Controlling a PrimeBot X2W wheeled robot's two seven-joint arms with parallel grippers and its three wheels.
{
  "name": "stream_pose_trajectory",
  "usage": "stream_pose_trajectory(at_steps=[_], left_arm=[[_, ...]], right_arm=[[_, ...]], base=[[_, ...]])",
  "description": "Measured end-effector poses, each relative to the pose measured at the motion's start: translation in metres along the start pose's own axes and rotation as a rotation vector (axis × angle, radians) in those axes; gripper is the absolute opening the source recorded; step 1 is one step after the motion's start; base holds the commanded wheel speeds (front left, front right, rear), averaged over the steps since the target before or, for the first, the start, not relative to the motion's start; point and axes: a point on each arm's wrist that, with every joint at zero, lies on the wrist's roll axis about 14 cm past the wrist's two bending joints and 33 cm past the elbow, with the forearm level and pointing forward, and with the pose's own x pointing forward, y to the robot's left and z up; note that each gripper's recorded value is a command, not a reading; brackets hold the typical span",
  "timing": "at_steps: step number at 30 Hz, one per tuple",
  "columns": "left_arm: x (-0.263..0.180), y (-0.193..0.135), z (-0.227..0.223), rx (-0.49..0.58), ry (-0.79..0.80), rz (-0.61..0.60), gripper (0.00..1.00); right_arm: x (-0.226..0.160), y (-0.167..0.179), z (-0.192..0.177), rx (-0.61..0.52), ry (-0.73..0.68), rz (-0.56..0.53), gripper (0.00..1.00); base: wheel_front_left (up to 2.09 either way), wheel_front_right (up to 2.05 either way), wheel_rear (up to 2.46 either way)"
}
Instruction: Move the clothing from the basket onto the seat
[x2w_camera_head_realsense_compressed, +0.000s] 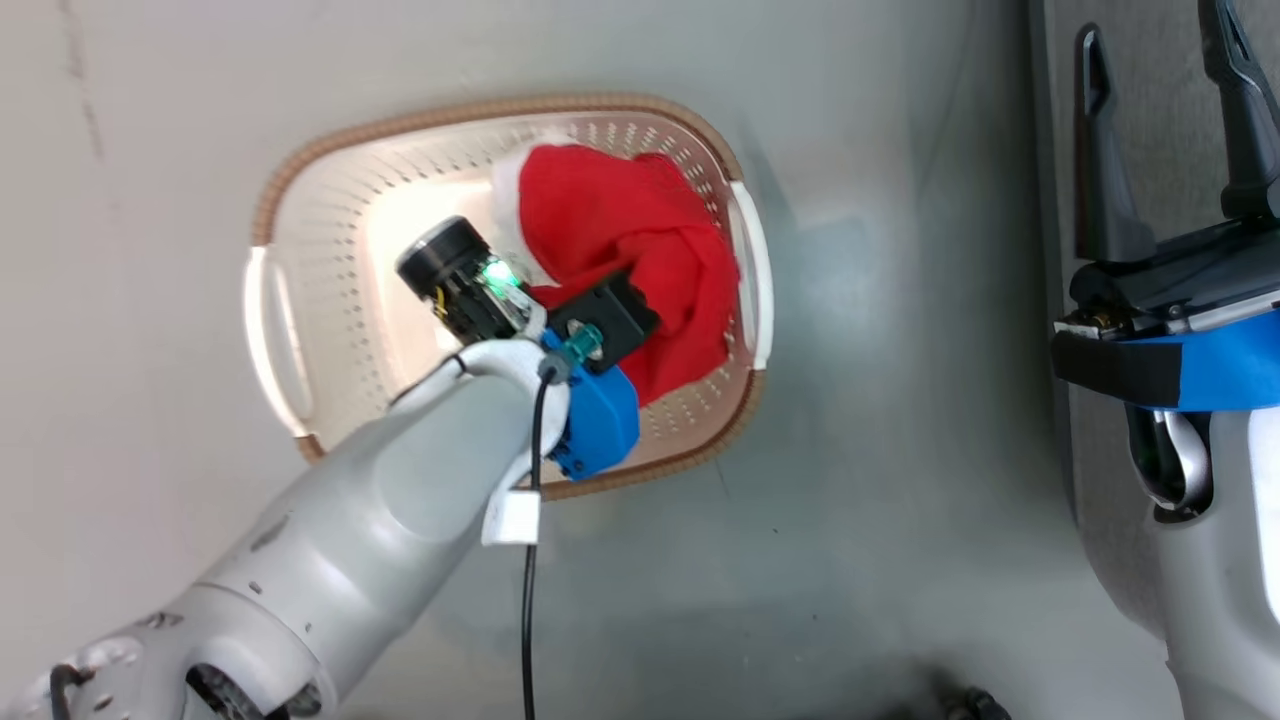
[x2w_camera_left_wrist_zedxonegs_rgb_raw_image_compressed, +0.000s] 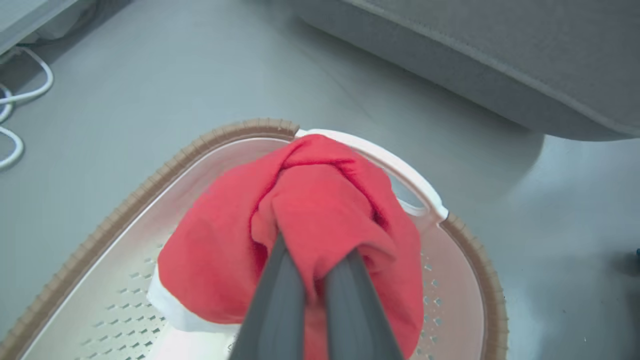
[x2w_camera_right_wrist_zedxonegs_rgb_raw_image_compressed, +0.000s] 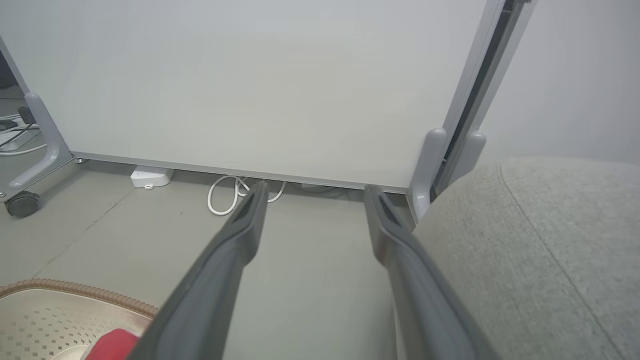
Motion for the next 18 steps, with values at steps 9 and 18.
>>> stream_pose_trajectory(at_steps=[9, 18], left_arm=[[-0.038, -0.015, 0.06, 0.019, -0.157, 0.062, 0.0], [-0.085, -0.016, 0.131, 0.015, -0.364, 0.184, 0.0]], right_arm=[[-0.006, 0.01, 0.038, 0.007, -0.054, 0.022, 1.0], [-0.022, 0.018, 0.074, 0.007, -0.102, 0.041, 1.0]], base=[[0.0, 0.0, 0.0], [0.0, 0.0, 0.0]])
